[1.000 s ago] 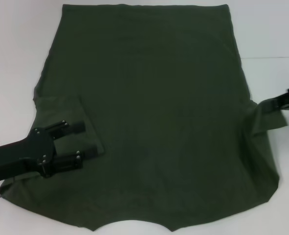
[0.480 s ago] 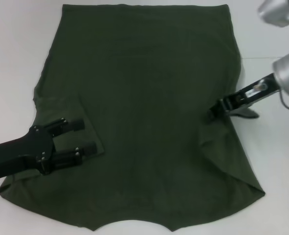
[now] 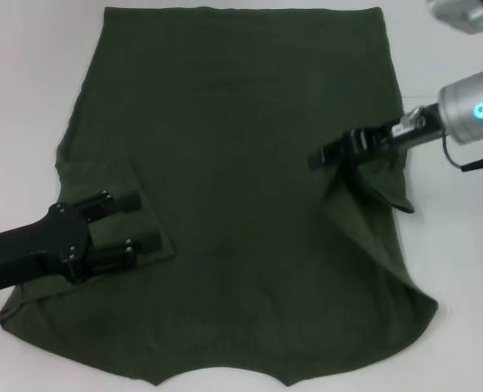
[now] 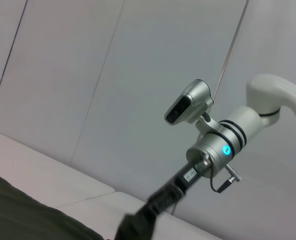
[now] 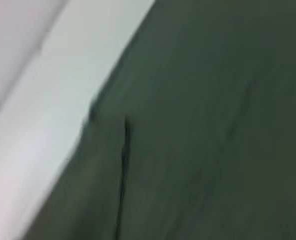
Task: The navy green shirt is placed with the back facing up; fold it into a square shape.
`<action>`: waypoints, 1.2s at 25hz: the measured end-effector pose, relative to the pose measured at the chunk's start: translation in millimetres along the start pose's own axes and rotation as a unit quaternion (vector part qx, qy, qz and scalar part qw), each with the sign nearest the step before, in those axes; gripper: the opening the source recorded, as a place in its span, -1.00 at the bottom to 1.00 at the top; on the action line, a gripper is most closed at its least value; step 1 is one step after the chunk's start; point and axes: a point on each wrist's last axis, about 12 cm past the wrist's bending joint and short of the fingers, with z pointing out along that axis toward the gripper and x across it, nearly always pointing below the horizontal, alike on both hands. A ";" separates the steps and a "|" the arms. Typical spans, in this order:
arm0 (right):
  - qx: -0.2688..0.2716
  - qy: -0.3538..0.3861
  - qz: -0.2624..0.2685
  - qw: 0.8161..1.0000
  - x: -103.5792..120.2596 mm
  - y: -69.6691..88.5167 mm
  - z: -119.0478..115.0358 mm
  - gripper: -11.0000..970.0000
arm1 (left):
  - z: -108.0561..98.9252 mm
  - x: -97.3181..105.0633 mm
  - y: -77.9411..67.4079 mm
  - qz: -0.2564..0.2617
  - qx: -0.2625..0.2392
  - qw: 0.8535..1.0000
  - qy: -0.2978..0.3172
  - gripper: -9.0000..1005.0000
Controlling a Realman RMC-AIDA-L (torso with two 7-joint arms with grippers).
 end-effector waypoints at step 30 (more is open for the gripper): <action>0.088 0.001 0.143 0.986 33.3 -65.8 -53.6 0.87 | 4.3 -0.5 0.5 0.003 0.003 1.000 0.002 0.72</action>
